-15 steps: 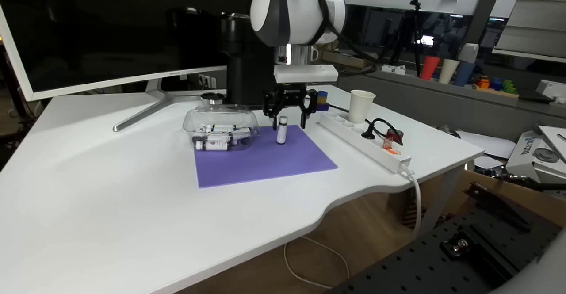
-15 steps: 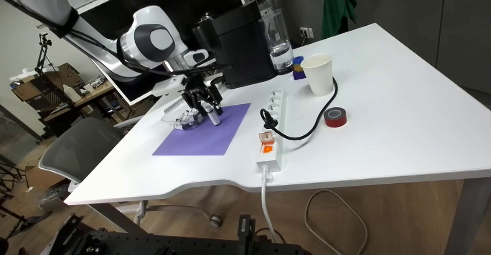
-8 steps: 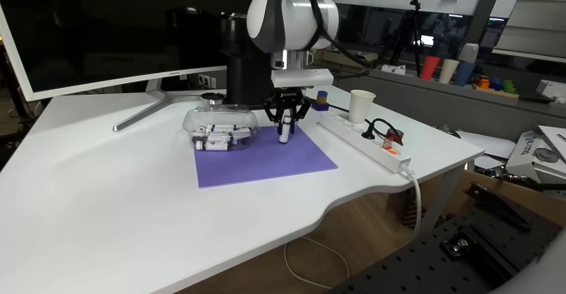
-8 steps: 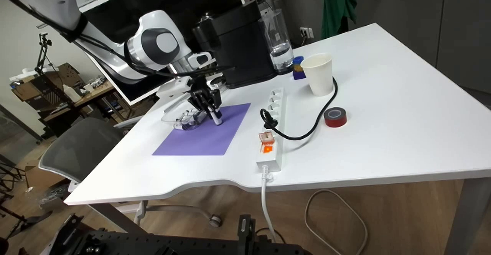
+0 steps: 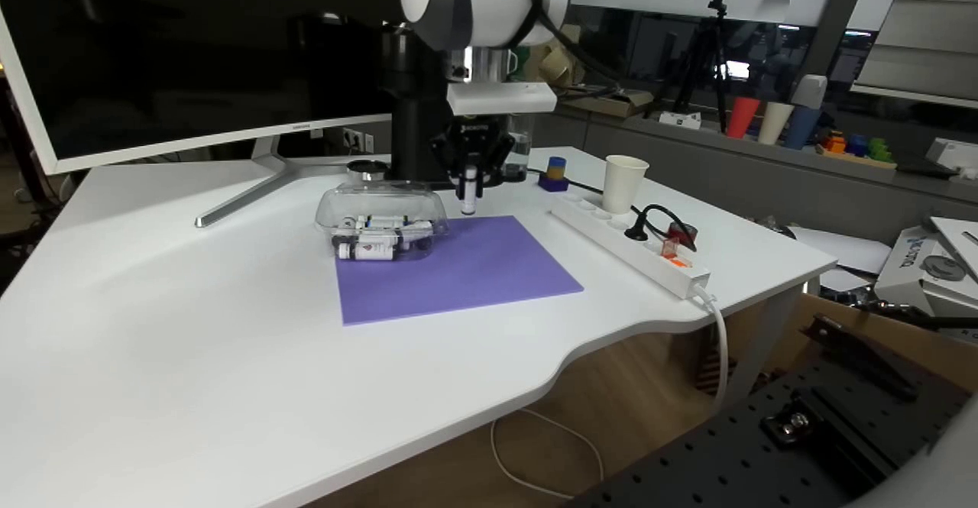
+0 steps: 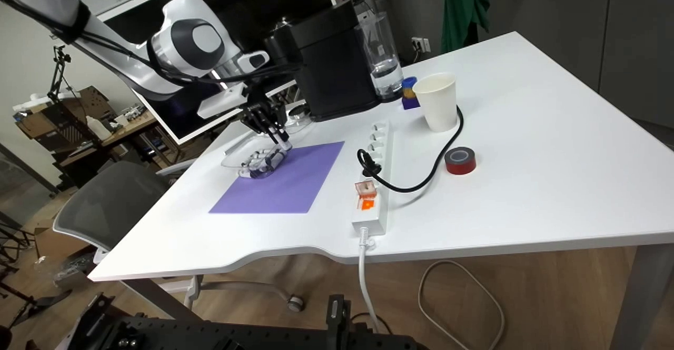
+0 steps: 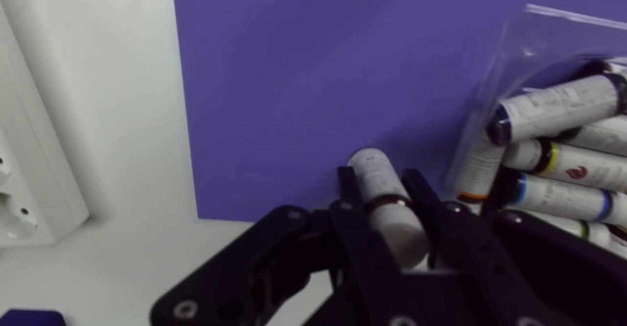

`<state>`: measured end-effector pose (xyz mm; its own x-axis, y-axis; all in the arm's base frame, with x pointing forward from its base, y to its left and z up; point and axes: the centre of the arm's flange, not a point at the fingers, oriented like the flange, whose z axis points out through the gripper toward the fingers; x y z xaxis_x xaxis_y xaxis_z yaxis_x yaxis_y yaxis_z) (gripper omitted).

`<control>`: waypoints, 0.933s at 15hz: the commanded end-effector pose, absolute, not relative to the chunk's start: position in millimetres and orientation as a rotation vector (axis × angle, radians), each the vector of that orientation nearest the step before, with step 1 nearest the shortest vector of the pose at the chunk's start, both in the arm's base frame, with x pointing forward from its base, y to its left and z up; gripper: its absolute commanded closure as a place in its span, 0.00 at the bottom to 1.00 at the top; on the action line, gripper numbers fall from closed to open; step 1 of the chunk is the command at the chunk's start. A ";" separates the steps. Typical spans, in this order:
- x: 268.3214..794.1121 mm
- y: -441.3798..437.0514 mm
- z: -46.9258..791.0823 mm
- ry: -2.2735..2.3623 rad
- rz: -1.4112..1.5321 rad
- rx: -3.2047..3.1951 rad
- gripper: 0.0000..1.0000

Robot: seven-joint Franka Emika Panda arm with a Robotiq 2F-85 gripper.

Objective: Pick up the small bottle and put it in the bowl

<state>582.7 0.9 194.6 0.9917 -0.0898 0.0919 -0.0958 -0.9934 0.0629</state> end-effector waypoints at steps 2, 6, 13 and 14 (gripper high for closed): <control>585.3 51.7 245.3 0.018 0.250 3.065 0.93; 598.3 95.7 243.2 0.101 0.245 3.094 0.93; 620.8 85.8 168.2 0.072 0.034 3.088 0.93; 622.9 81.8 158.3 0.062 0.008 3.083 0.93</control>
<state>597.0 93.2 183.4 0.9968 0.0632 0.0480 0.0608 -0.9968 0.0511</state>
